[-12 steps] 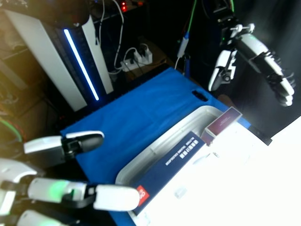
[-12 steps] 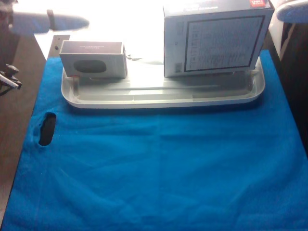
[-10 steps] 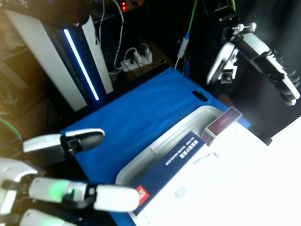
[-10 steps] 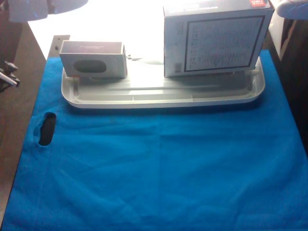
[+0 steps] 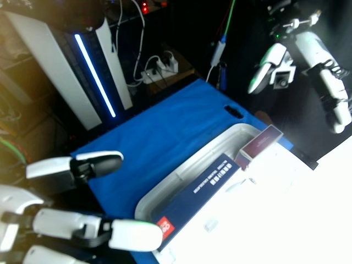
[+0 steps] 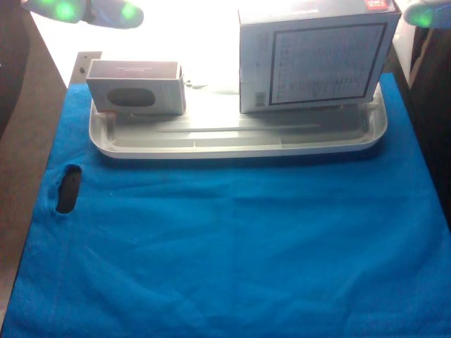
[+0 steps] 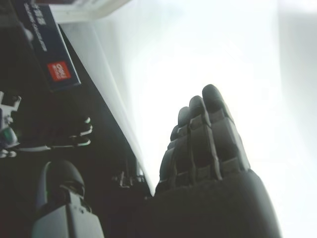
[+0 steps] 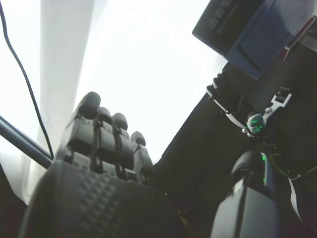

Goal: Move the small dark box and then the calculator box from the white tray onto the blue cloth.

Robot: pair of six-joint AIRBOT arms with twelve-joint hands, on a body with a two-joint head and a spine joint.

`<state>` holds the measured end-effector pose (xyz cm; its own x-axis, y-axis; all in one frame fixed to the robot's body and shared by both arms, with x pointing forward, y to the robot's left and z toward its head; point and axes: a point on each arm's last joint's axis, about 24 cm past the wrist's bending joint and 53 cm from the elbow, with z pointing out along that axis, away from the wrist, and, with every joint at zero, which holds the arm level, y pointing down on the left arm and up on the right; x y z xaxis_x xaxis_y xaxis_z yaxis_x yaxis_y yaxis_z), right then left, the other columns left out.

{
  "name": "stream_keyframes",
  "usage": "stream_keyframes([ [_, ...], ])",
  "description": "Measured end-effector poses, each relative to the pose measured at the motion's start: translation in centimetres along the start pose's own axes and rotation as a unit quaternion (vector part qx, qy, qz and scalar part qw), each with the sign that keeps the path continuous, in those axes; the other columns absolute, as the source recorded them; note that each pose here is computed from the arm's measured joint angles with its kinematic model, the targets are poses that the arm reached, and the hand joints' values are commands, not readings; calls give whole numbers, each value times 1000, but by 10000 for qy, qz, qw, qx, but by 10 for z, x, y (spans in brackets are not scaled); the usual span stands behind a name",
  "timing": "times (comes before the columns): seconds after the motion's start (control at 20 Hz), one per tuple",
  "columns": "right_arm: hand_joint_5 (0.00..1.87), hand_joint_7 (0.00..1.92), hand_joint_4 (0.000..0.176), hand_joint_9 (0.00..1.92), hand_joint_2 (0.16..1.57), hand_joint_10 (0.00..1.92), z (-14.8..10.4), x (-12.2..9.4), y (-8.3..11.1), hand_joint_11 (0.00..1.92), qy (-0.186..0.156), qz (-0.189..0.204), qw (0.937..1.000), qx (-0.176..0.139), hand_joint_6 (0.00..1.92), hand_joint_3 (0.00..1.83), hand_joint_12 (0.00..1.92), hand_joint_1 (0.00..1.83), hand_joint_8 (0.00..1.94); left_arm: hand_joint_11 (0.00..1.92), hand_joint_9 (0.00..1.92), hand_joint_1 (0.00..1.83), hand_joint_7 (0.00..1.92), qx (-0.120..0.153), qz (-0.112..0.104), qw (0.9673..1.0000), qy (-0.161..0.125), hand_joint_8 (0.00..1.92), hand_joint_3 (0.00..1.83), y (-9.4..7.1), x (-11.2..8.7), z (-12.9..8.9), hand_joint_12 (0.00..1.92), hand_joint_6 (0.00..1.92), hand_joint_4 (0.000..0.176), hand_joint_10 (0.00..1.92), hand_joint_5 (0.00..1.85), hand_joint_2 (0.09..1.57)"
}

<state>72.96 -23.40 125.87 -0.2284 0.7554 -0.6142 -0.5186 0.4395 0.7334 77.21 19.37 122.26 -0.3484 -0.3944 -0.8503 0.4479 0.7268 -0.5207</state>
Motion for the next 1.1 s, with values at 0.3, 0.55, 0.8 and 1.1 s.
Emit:
stream_keyframes([
  [0.3,0,82,176,68,731,4,1,6,1,0,74,-26,10000,-34,0,0,764,610,4,126,399,484,286,-135,592,9974,396,4,0,-3,10,6,759,0,0,1,0,796],
  [0.55,0,13,176,35,736,5,2,12,1,0,129,-11,9999,-46,0,0,747,627,3,46,366,574,256,-157,759,9946,693,9,0,-5,27,13,824,4,0,0,25,734],
  [0.8,0,70,176,94,713,9,3,18,3,0,198,16,9998,-82,0,0,910,641,4,15,393,649,282,-505,703,9919,932,1,0,22,58,24,911,0,0,1,0,704],
  [1.1,0,58,176,75,725,1,4,18,3,0,197,32,9998,-81,0,0,803,639,3,0,319,686,259,-894,644,9889,999,1,0,52,70,21,835,3,35,0,19,661],
])
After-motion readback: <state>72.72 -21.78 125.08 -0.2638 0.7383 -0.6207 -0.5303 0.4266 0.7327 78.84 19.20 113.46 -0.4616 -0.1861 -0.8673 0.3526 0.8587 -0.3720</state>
